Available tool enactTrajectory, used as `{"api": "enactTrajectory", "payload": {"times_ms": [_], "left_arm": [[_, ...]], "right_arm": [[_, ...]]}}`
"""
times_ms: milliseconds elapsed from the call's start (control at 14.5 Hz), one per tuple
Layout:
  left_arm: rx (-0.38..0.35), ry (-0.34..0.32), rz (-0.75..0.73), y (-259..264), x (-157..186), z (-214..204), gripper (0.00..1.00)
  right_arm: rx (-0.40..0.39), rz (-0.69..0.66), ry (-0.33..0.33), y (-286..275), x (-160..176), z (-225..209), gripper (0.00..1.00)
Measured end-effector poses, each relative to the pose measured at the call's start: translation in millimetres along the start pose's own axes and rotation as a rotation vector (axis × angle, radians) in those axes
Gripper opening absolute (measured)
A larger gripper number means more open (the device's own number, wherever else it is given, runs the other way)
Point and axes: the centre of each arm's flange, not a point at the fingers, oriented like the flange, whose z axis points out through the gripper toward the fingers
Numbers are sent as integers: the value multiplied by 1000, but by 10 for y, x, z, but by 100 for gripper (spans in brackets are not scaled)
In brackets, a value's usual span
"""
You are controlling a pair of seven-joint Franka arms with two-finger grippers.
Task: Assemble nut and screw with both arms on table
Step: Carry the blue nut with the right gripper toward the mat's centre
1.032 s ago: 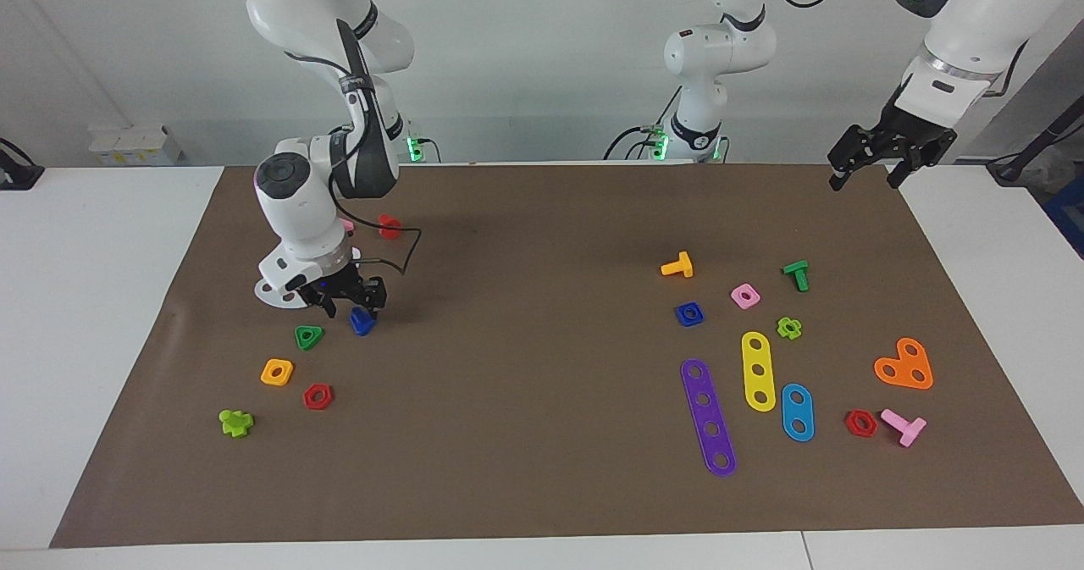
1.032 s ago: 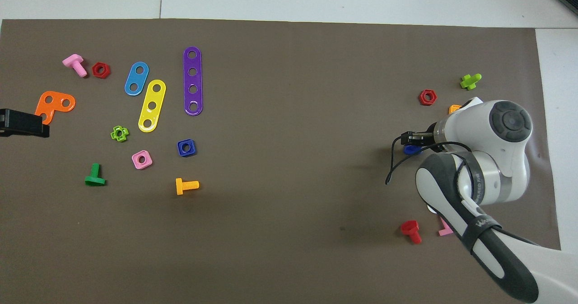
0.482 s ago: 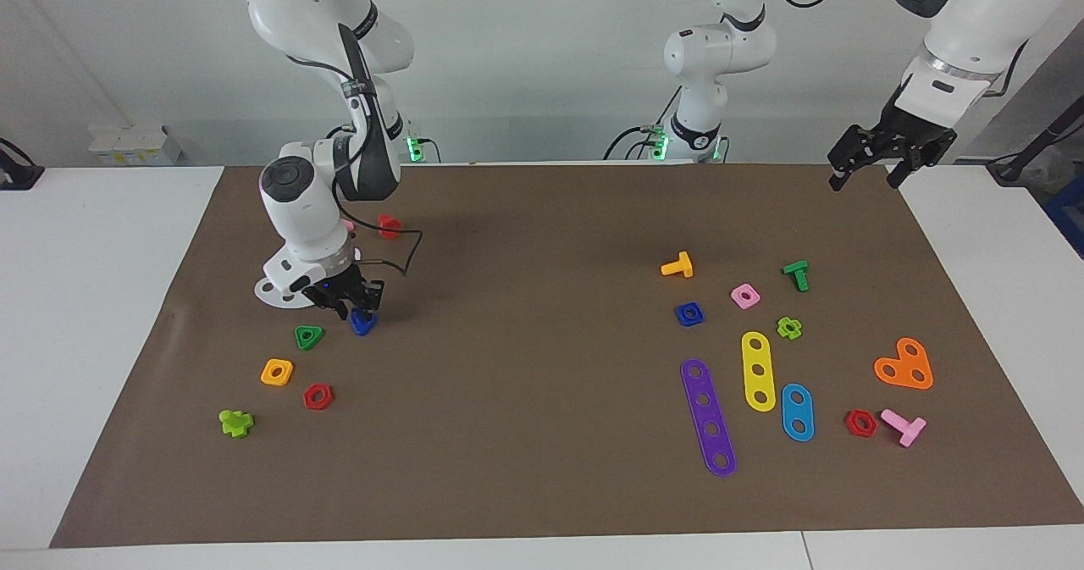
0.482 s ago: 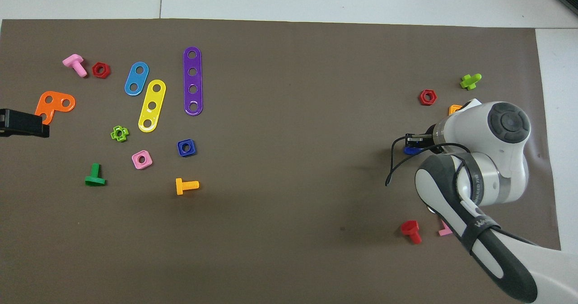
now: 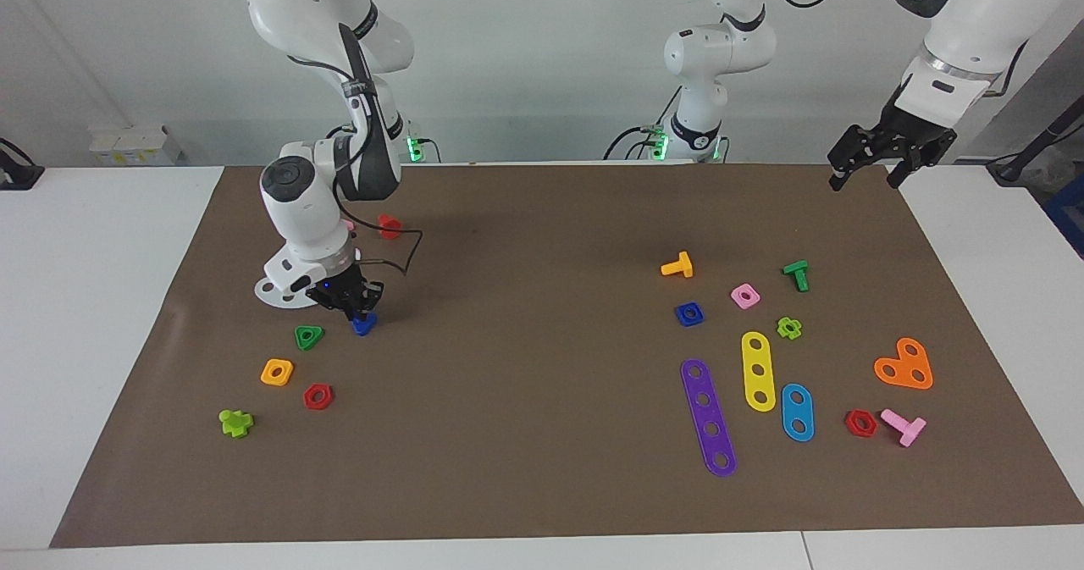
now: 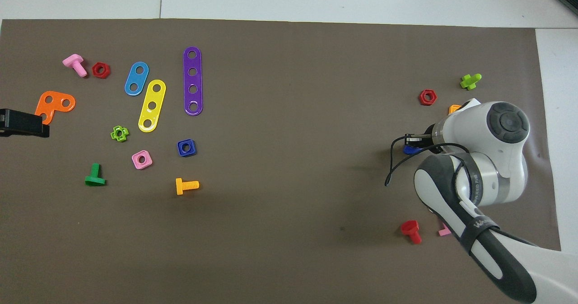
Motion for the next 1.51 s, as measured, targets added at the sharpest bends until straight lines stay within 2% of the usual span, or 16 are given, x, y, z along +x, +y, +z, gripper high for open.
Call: {"api": "enactTrajectory", "payload": {"times_ms": [138,482,757,963,1101,1239,1514], "left_arm": [[0,0,0,0,0,0,100],[0,0,0,0,0,0,100],[0,0,0,0,0,0,100],[0,0,0,0,0,0,100],[0,0,0,0,0,0,100],[0,0,0,0,0,0,100],[0,0,0,0,0,0,100]], "right_arm": [[8,19,20,-285,-23,-104,19],[68,158,82,-1579,-235,-408,19],[158,234,105,-2307,-288,-456,19],[183,254,103,-2718,-309,-438,19],[182,254,86,-3041,-409,-307,19],[138,224,80,-3299,-499,-156,19],[84,222,87,-3369,-478,-31,19]]}}
